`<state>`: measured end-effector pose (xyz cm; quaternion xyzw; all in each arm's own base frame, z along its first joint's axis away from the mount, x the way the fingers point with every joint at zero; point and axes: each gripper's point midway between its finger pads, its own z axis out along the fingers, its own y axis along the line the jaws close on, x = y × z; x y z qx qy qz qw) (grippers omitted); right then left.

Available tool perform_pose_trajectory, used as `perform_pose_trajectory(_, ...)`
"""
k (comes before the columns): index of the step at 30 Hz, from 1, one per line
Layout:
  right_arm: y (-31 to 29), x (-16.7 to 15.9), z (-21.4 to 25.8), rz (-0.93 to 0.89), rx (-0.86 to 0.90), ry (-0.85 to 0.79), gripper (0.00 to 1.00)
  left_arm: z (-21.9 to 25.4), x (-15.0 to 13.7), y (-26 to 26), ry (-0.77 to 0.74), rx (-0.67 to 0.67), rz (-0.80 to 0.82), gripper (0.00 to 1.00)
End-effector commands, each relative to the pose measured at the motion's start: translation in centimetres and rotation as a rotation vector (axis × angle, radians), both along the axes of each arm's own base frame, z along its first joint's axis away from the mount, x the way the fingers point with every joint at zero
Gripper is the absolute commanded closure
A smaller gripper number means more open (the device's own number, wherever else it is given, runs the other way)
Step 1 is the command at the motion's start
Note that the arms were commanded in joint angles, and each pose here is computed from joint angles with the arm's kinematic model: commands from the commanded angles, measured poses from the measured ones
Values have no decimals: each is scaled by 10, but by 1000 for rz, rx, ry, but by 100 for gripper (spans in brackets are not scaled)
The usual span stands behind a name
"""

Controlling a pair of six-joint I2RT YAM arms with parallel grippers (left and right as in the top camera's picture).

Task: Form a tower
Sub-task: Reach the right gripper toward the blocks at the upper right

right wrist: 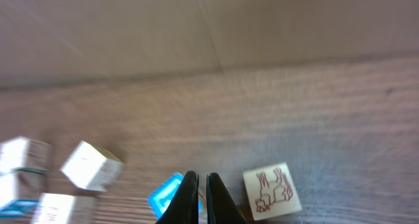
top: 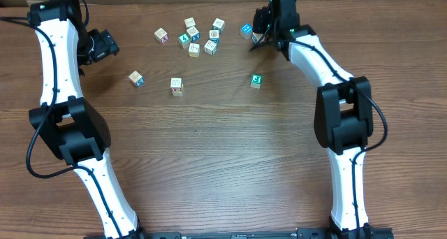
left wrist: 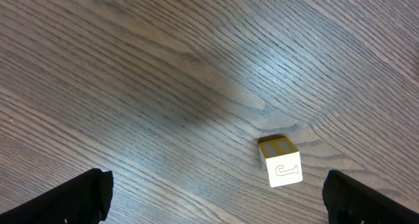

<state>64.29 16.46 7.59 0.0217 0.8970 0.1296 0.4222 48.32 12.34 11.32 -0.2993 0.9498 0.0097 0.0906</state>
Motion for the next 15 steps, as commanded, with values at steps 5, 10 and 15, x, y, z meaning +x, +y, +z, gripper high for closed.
perform_pose_trajectory(5, 12, 0, -25, 26, -4, 28, 96, 14, 3, 1, -38, 7, 21, 0)
perform_pose_trajectory(10, 18, -9, -35, 40, -17, 69, 96, 14, 3, 1, -38, 7, 21, 0)
perform_pose_trajectory(15, 16, -20, -44, 41, -35, 133, 96, 14, 3, 1, -38, 7, 21, 1)
